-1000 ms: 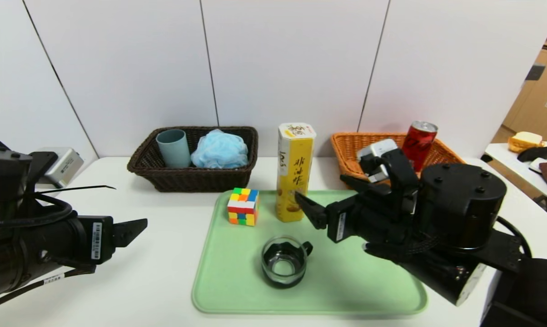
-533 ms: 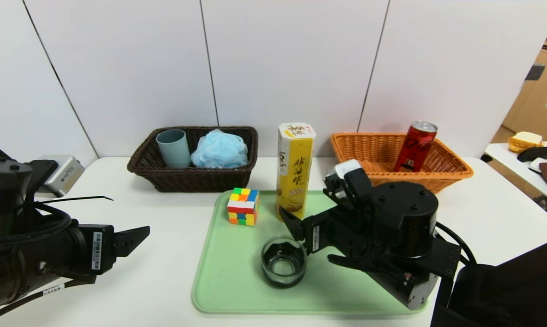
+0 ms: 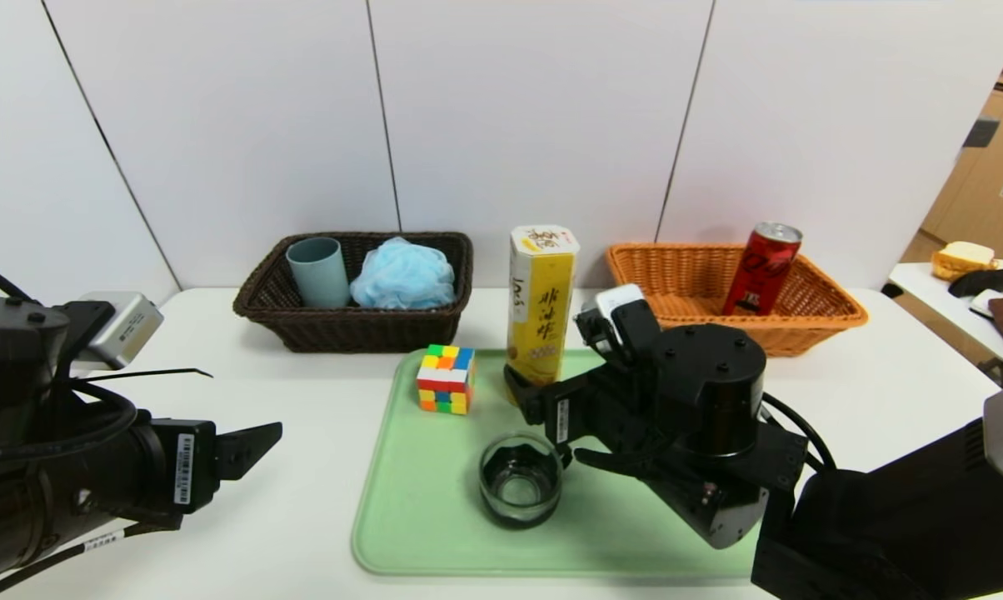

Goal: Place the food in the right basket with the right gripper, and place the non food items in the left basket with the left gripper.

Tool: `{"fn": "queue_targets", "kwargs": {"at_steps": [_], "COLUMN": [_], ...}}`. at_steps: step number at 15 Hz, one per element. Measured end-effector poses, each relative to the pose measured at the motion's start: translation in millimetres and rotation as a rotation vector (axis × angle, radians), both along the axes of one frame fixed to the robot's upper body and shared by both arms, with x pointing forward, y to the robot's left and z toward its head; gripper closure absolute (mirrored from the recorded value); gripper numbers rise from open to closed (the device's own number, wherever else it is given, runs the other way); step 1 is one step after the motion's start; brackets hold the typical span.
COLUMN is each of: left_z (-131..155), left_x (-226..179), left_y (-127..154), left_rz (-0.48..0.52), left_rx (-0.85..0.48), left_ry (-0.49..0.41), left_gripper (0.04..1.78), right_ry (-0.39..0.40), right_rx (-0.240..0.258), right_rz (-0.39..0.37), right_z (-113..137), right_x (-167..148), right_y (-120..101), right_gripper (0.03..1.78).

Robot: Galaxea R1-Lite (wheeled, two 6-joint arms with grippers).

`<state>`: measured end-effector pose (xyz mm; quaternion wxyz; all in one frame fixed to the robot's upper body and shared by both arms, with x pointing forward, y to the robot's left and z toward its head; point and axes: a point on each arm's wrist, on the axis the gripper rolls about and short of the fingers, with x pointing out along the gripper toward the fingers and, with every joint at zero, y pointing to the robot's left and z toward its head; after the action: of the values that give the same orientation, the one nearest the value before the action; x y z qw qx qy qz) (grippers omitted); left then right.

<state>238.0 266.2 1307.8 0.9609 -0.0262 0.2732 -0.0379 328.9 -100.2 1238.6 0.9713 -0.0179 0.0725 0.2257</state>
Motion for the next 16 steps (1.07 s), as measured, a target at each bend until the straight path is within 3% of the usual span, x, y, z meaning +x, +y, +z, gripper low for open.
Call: {"fn": "queue_targets", "kwargs": {"at_steps": [16], "left_z": [1], "left_x": [-3], "left_y": [1], "left_rz": [-0.004], "left_rx": [-0.010], "left_ry": [-0.018], "left_gripper": [0.13], "right_ry": [-0.045], "right_rx": [0.015], "right_rz": [-0.099], "right_z": [-3], "right_x": [25], "right_y": [28], "right_gripper": [0.12]}}
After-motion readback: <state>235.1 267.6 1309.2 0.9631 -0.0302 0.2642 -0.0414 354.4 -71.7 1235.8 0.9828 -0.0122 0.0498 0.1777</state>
